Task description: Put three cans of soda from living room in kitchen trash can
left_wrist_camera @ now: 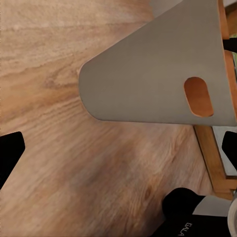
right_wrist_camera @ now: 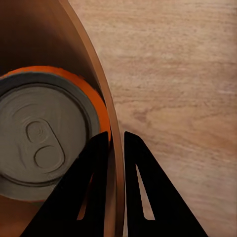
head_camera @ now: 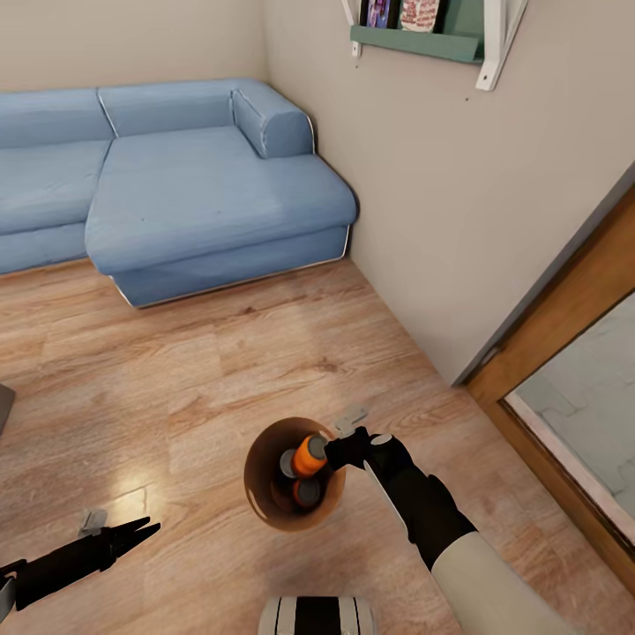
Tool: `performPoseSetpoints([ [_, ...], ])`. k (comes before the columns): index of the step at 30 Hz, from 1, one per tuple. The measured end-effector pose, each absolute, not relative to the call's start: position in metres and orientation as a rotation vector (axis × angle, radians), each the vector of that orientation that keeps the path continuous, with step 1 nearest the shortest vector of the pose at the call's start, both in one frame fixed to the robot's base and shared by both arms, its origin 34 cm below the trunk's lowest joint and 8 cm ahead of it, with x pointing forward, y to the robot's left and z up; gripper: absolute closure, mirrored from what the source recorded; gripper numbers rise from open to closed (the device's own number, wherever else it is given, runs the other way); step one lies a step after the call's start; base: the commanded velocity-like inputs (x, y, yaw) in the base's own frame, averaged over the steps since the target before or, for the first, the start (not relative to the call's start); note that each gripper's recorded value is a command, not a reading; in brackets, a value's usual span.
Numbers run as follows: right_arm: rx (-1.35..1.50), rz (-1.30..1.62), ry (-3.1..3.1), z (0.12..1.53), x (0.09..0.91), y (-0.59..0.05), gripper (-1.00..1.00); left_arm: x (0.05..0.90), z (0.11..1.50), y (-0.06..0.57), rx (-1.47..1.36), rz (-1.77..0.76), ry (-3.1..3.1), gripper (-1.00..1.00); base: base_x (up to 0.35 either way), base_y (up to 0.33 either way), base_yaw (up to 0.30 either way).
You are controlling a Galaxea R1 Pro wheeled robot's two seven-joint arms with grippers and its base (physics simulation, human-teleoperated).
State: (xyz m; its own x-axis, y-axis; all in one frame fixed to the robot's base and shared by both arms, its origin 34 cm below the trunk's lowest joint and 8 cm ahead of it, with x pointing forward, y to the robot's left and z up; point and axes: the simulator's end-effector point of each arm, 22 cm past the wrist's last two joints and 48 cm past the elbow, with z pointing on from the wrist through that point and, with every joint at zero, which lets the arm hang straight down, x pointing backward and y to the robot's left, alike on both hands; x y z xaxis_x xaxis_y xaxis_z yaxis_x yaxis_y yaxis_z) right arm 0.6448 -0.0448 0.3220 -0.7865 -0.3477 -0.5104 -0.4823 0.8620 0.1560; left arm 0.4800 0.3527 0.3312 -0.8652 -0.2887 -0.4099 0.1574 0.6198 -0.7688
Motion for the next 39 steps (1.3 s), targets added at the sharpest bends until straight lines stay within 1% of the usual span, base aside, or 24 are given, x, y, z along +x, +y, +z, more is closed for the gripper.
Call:
performPoseSetpoints([
  [39,-0.608,0.393,2.581,0.261,0.626,-0.045,1.00,0.462,0.274,0.352,-0.118,-1.186,2.359,-1.00,0.000,0.000,0.000],
])
